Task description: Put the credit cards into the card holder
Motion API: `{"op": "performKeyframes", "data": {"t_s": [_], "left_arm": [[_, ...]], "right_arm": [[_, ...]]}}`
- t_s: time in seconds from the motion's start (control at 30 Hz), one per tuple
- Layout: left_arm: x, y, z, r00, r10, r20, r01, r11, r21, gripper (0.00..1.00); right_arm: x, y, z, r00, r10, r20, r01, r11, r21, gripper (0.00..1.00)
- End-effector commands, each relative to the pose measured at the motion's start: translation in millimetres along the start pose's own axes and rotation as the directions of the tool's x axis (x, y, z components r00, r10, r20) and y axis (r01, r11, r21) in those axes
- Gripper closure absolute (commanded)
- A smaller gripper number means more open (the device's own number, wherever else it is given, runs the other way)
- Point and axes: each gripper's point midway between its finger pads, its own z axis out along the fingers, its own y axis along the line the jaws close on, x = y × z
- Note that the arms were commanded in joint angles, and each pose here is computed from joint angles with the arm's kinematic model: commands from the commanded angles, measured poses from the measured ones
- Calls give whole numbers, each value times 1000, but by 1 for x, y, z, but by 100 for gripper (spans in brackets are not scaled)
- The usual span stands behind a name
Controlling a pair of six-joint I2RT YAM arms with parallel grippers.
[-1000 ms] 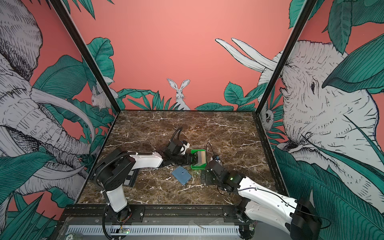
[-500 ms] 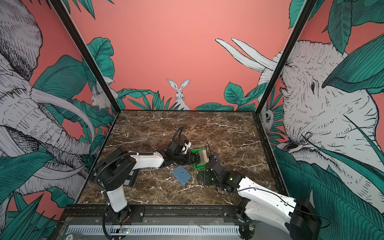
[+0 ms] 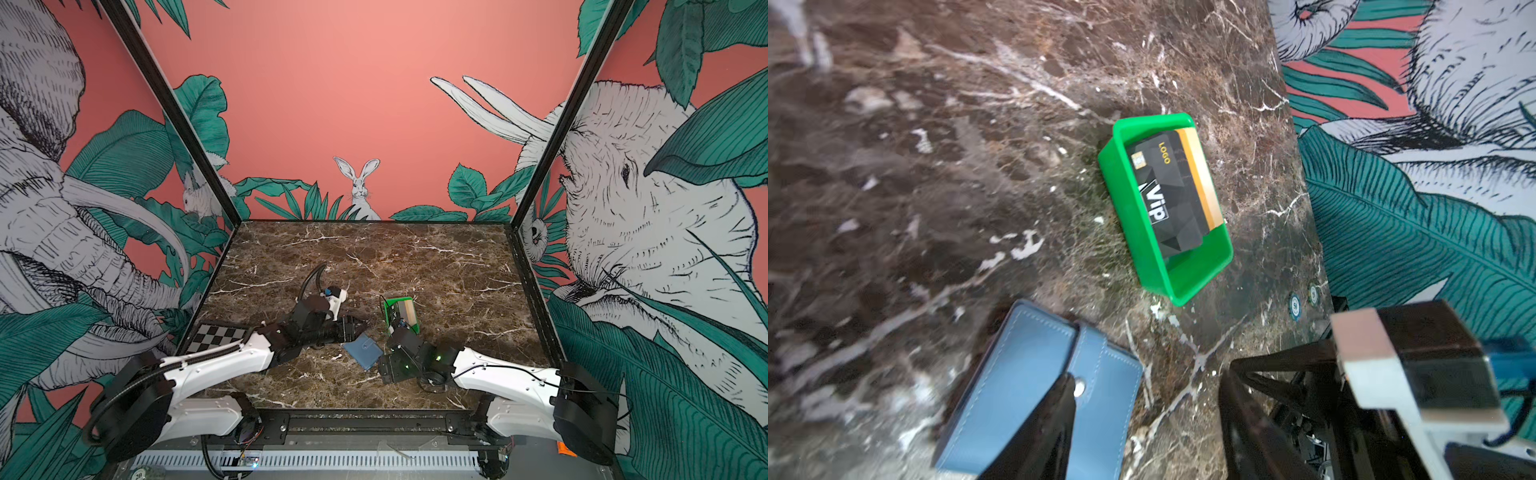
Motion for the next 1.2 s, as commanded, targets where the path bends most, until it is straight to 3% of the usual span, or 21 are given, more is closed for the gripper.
{"op": "performKeyframes", "data": {"t_s": [0.0, 0.1, 0.23, 0.4, 0.67, 0.97, 1.17], "left_arm": [[6, 21, -15, 996, -47, 71, 49, 999, -22, 41], [10, 28, -24, 991, -68, 115, 69, 998, -4, 40], [13, 30, -27, 992, -58, 111, 58, 998, -2, 29], [12, 30, -26, 993, -35, 110, 37, 999, -16, 30], [13, 27, -18, 997, -12, 75, 13, 1000, -8, 33], [17, 39, -30, 996, -15, 92, 21, 998, -62, 33], [21, 41, -34, 995, -30, 96, 35, 998, -53, 34]], "right_arm": [[-8, 16, 7, 1000, -23, 15, 24, 998, -51, 14], [-3, 26, 16, 1000, -22, -14, 20, 995, -94, 20], [-1, 42, 25, 999, -14, -32, 9, 988, -153, 29], [4, 57, 39, 998, 11, -57, -22, 978, -206, 36], [-4, 67, 54, 997, 66, -42, -73, 973, -217, 39], [-37, 92, 60, 998, 59, 21, -52, 970, -238, 41], [-51, 78, 47, 996, 46, 77, -33, 986, -164, 42]]}}
